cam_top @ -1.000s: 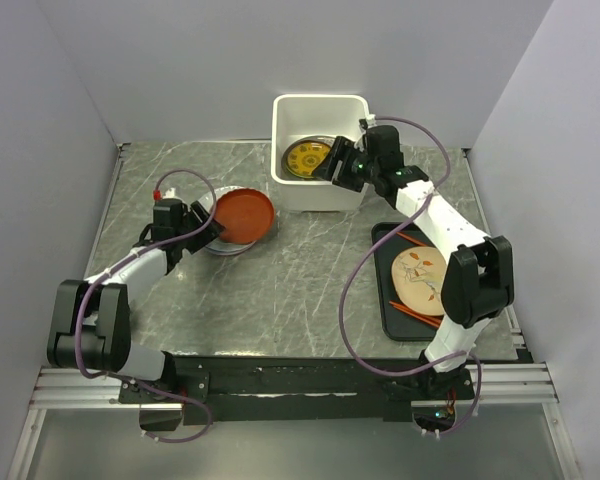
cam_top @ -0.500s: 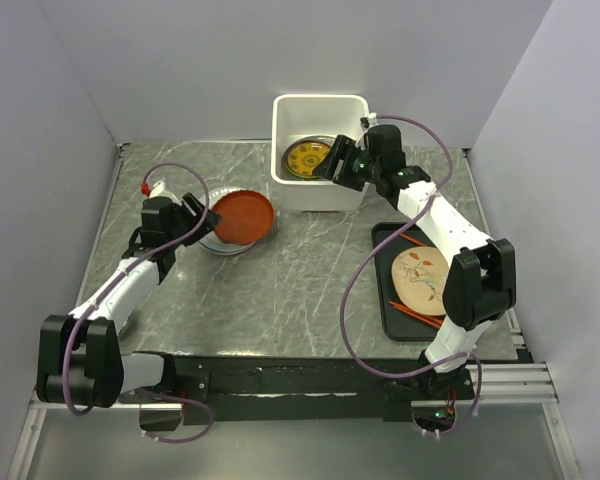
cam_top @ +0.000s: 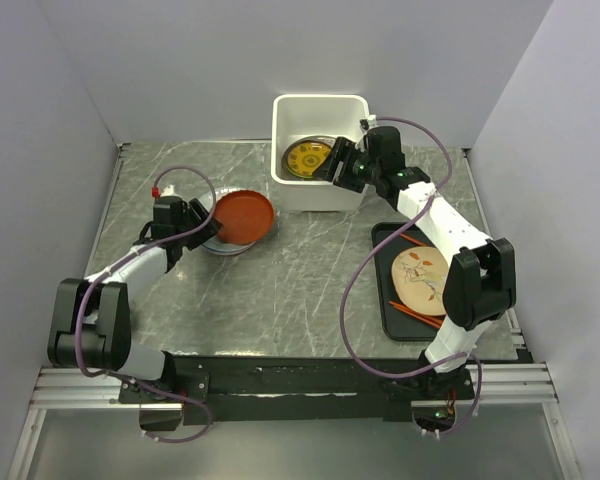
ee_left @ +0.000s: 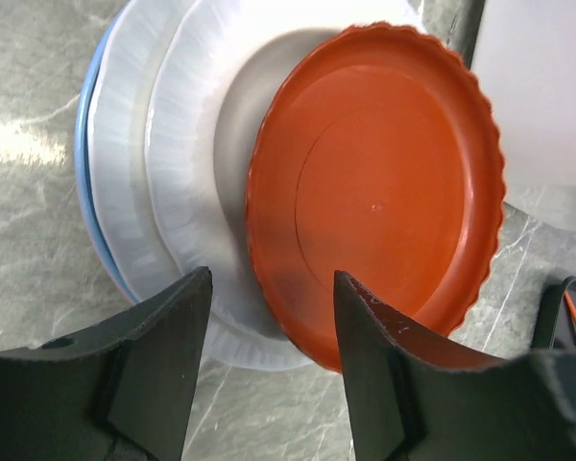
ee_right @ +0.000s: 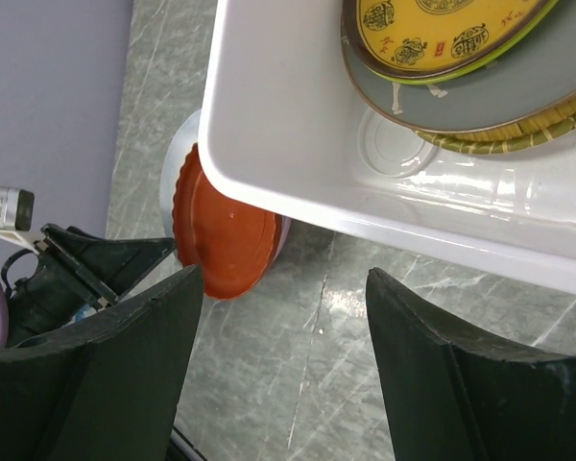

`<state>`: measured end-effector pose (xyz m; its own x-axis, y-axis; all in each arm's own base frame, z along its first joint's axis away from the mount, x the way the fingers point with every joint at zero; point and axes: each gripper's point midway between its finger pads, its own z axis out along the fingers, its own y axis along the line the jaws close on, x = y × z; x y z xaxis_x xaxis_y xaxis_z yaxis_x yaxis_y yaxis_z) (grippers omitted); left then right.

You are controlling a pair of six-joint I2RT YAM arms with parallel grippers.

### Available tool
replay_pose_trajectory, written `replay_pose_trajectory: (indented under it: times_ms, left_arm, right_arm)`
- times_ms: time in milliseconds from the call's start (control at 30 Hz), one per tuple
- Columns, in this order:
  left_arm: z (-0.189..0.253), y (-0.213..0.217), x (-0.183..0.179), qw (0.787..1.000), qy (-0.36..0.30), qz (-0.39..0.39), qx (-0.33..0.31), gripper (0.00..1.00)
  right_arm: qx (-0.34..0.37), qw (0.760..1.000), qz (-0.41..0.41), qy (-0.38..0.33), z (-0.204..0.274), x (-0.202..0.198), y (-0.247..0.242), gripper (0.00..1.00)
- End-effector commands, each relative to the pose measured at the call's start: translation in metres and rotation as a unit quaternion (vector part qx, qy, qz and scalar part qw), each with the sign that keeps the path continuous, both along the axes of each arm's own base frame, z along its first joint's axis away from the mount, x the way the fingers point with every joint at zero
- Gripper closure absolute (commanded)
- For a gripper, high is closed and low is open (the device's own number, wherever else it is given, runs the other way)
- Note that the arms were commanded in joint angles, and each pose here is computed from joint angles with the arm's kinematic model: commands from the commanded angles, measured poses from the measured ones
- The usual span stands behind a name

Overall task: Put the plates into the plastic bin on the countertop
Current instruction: Pick up the plate at the center of the board.

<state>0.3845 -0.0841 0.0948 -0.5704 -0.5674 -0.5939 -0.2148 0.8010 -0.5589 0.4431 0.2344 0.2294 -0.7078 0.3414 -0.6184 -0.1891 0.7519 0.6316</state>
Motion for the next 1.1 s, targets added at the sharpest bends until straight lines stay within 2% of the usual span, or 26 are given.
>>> replay_pose_trajectory:
  times_ms: [0, 200, 500, 533, 633, 1067]
  left_arm:
    - [0.021, -0.002, 0.019, 0.999, -0.046, -0.006, 0.001, 0.42]
    - [0.018, -0.007, 0.026, 0.999, -0.046, -0.011, -0.009, 0.46]
    - [0.002, -0.009, 0.028, 0.999, -0.026, -0.016, -0.009, 0.69]
    - [0.001, -0.009, 0.027, 1.000, -0.024, -0.018, -0.006, 0.80]
    - [0.000, -0.009, 0.028, 1.000, -0.020, -0.018, -0.008, 0.99]
    - [0.016, -0.008, 0.023, 0.999, -0.036, -0.014, -0.012, 0.99]
  right_arm:
    - [0.004, 0.999, 0.004, -0.033, 0.023, -0.003, -0.001, 0.24]
    - [0.002, 1.000, 0.005, -0.029, 0.017, -0.004, -0.001, 0.24]
    - [0.002, 1.000, 0.003, -0.028, 0.016, -0.005, -0.005, 0.24]
    - [0.002, 1.000, 0.003, -0.028, 0.016, -0.005, -0.006, 0.24]
    - [0.002, 1.000, 0.001, -0.028, 0.015, -0.006, -0.008, 0.24]
    - [0.010, 0.999, 0.005, -0.034, 0.020, -0.008, -0.007, 0.24]
